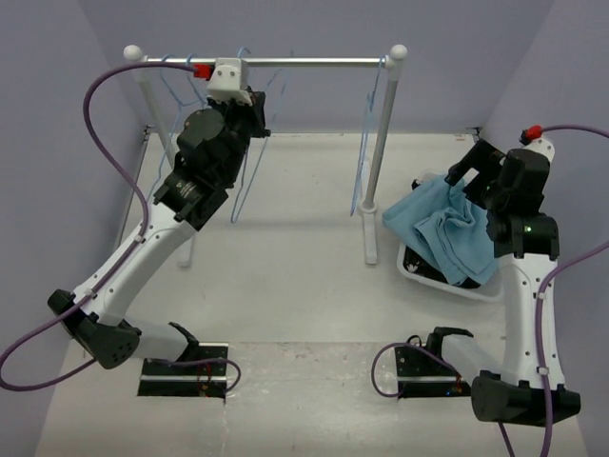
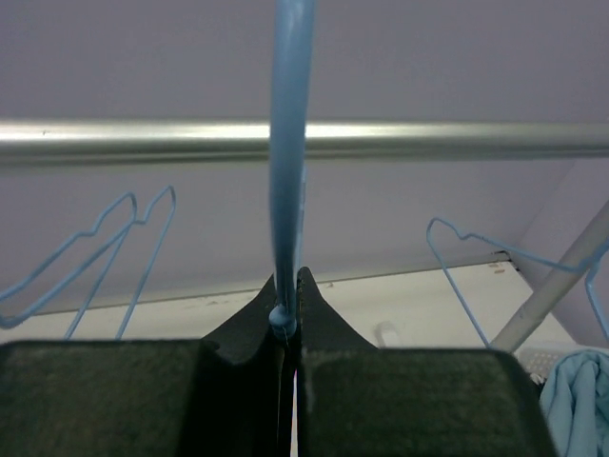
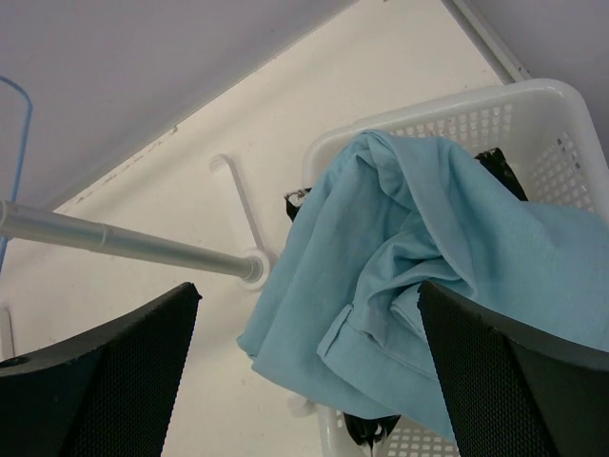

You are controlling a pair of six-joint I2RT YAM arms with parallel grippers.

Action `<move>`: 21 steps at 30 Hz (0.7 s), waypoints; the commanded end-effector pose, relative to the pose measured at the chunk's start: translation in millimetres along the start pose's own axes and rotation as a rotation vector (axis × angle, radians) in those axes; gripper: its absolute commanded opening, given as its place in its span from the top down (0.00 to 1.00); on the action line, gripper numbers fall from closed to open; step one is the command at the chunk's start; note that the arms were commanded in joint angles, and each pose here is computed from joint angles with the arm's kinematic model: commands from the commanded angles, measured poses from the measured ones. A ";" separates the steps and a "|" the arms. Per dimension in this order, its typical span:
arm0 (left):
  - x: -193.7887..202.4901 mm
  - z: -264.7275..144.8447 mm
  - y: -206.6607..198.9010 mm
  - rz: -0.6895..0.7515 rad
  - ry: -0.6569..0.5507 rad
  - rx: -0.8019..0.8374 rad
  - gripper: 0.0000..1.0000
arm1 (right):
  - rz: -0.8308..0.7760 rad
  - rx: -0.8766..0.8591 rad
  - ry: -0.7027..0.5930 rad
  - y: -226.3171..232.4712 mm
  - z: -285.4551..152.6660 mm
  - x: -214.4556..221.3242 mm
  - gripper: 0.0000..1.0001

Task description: Remove the trousers from the hanger

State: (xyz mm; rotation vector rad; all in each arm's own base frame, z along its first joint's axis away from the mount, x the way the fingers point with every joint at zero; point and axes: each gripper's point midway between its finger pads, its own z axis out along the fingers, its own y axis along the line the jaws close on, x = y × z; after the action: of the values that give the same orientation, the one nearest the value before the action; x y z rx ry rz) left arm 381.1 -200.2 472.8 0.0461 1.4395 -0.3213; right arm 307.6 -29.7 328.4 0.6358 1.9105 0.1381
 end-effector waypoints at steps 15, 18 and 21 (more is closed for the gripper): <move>20.0 65.3 12.3 0.015 -0.007 -0.076 1.00 | -0.029 0.030 -0.056 -7.5 2.9 -8.7 0.01; 48.5 55.0 20.5 0.005 0.031 -0.097 1.00 | -0.026 0.025 -0.060 -7.4 1.5 -7.8 0.01; 47.7 48.8 16.3 0.014 0.056 -0.066 0.98 | -0.023 0.013 -0.067 -5.0 -1.1 -9.5 0.01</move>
State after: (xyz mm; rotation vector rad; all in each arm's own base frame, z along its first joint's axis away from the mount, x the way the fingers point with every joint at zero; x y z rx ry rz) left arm 450.1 -209.7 411.7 0.0308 1.5365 -0.2171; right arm 308.9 -34.4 321.3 0.6311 1.9128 0.1039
